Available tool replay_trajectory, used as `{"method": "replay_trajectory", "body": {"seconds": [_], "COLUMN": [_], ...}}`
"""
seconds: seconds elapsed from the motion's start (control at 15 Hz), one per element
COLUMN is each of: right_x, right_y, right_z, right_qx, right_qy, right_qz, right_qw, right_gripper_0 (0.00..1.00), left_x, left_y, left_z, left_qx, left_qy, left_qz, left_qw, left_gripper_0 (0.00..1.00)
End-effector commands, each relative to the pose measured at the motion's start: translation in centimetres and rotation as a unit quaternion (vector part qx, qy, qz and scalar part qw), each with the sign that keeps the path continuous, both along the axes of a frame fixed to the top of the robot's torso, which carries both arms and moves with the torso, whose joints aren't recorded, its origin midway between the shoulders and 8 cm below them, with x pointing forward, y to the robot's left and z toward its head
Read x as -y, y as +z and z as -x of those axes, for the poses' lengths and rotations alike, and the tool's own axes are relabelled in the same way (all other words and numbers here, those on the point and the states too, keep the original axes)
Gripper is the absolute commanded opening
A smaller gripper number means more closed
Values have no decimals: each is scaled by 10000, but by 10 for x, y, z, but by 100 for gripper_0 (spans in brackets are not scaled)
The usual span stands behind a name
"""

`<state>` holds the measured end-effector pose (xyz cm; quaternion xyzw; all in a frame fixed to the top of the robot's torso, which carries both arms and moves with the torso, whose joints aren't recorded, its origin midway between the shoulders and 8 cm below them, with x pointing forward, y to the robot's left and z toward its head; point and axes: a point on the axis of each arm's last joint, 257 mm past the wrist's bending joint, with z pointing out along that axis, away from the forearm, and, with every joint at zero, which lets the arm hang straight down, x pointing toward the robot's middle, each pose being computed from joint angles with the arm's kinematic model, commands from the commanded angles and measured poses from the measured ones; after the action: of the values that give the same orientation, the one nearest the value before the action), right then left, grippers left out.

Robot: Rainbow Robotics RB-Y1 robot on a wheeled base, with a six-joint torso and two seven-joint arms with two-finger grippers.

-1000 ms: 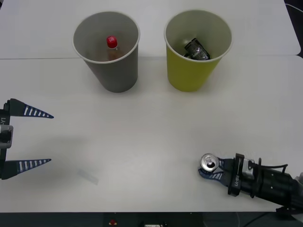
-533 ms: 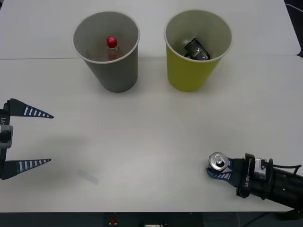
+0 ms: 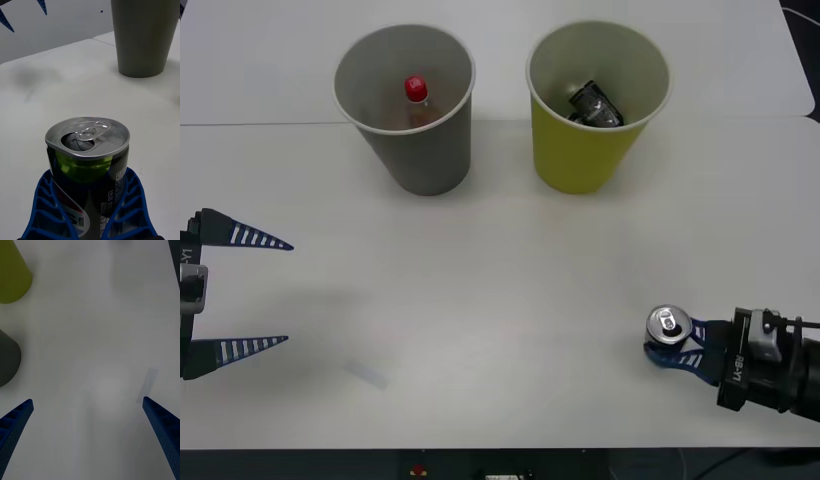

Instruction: Put the can into the green bin and the plastic bottle into the gray bin

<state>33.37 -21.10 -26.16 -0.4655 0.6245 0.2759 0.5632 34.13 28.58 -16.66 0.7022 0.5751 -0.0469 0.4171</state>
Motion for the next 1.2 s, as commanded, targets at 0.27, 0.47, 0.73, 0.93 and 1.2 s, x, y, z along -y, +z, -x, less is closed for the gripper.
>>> {"method": "replay_trajectory", "body": {"seconds": [0.27, 0.47, 0.73, 0.93, 1.2], "right_x": [10, 6, 6, 0, -7], "right_y": [47, 72, 100, 123, 159], "right_z": [5, 2, -9, -15, -20], "right_qx": [-650, -1065, -1402, -1635, -1882], "right_qy": [-476, -817, -1272, -1471, -1582], "right_qz": [377, 403, 490, 413, 285], "right_qw": [9960, 9901, 9807, 9746, 9689], "right_gripper_0": [0, 0, 0, 0, 0], "left_x": [0, 0, 0, 0, 0], "left_y": [0, 0, 0, 0, 0], "left_z": [0, 0, 0, 0, 0], "left_qx": [0, 0, 0, 0, 0], "left_qy": [0, 0, 0, 0, 0], "left_qz": [0, 0, 0, 0, 0], "left_qw": [10000, 10000, 10000, 10000, 10000], "left_gripper_0": [100, 100, 100, 100, 100]}}
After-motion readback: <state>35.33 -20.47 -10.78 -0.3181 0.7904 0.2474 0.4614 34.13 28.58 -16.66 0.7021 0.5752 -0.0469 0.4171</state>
